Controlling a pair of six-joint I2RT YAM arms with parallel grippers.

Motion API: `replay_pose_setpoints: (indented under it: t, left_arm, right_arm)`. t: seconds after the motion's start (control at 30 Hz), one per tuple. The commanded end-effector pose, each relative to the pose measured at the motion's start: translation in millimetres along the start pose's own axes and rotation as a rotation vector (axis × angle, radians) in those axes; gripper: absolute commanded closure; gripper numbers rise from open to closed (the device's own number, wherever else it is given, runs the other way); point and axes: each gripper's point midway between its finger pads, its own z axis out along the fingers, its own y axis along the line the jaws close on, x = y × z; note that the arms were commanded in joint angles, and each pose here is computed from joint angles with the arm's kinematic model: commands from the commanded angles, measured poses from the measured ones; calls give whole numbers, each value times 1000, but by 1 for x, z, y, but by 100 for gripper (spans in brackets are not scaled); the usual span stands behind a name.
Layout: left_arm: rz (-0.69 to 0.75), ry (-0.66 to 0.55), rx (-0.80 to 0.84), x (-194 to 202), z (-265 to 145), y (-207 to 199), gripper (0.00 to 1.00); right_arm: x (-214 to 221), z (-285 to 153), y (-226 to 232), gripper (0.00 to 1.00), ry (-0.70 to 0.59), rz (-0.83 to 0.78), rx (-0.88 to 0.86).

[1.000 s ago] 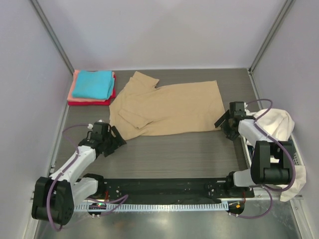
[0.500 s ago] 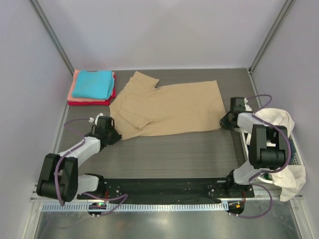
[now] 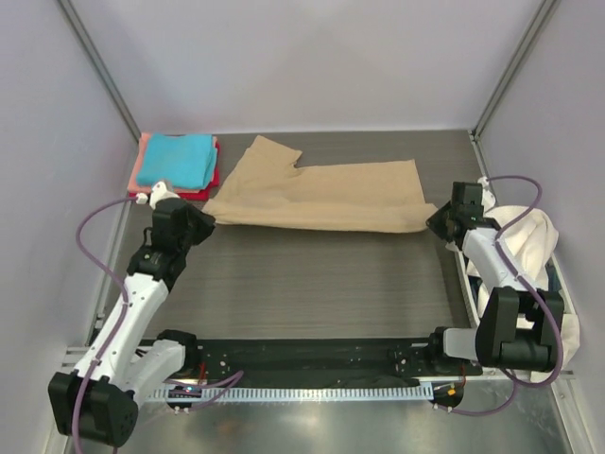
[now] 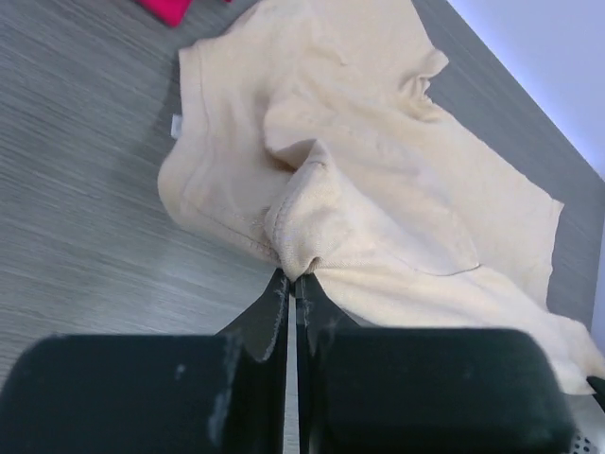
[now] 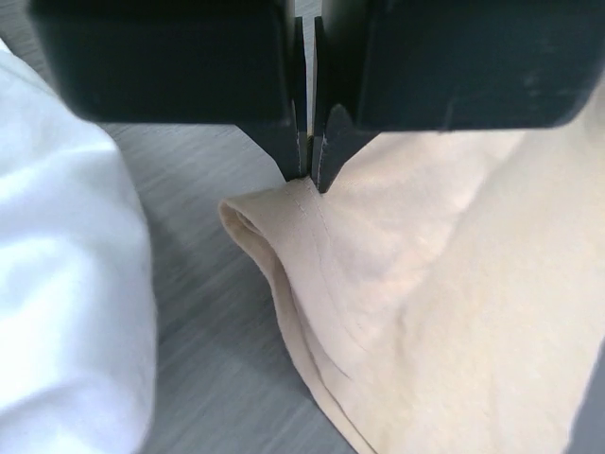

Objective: Fold and stack the t-shirts

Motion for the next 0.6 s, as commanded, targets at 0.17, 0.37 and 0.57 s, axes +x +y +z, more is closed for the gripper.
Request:
replay_pose_setpoints:
  t: [0.17, 0.37, 0.57]
  left_arm:
    - [-26, 222, -141, 92, -33, 80, 99]
    - [-83, 225, -97, 87, -63, 69, 94]
    - [-118, 306, -92, 94, -103, 65, 85]
  right_arm:
    - [67, -3, -60, 99, 151, -2, 116]
    - [62, -35, -60, 99, 110, 27, 94]
    - [60, -69, -63, 73, 85, 52, 90]
